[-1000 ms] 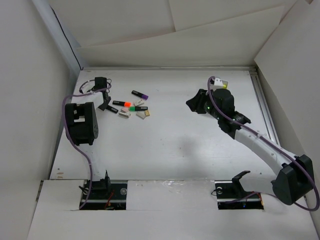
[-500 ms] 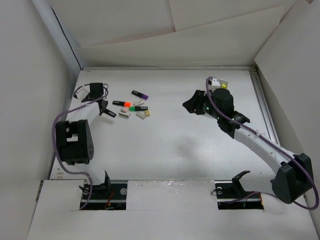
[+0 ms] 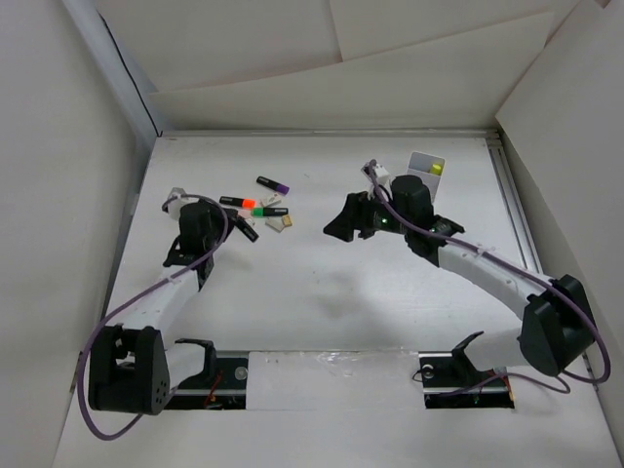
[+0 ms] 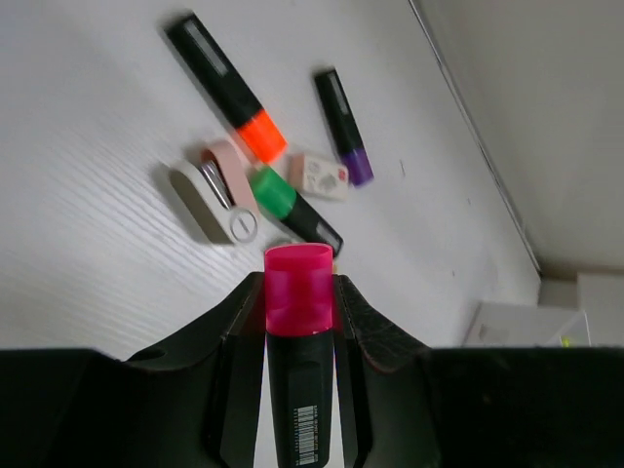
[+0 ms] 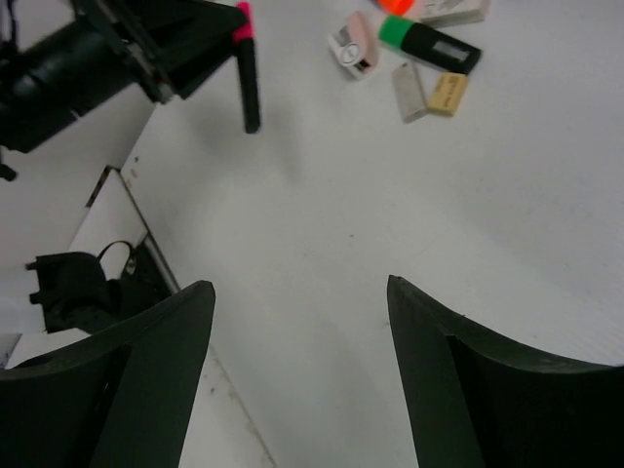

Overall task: Sort the stationery into containers
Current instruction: Pick up the stationery from the center of the board.

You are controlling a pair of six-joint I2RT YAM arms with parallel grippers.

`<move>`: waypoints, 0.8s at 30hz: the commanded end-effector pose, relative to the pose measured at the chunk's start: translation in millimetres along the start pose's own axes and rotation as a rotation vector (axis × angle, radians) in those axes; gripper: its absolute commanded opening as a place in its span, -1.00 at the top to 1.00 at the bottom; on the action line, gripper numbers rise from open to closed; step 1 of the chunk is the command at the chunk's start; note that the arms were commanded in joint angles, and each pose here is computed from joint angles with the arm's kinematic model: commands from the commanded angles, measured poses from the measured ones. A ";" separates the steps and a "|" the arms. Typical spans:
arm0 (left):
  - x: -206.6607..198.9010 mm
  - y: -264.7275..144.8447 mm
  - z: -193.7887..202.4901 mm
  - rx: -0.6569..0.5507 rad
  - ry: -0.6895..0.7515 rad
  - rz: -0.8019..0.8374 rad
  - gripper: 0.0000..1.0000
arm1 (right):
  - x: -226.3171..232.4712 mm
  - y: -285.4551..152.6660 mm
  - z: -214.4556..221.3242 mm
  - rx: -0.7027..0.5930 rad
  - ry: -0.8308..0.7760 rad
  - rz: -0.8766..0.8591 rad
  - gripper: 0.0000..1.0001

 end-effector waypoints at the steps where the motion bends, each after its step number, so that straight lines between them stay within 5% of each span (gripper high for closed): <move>1: -41.4 -19.7 17.0 0.076 -0.017 0.319 1.00 | 44.2 6.0 -29.7 -0.098 -0.078 -0.160 -0.55; 7: -52.9 -36.2 47.5 0.259 0.054 0.526 1.00 | 83.5 41.1 -24.3 -0.068 -0.107 -0.195 -0.58; 18: -56.6 -54.5 81.3 0.359 0.174 0.710 1.00 | 56.9 76.1 -49.5 -0.086 -0.090 -0.138 -0.38; 24: -60.1 -60.3 87.3 0.411 0.164 0.768 1.00 | 40.7 97.0 -29.2 0.003 -0.044 -0.096 -0.40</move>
Point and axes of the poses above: each gripper's point midway between its finger pads, its own y axis out along the fingers, its own x axis along the line the jaws close on, z = x × y, the point moved 4 cm from there along -y, back along the fingers, and after that the axes turned 9 degrees about -y, right-handed, at the moved point
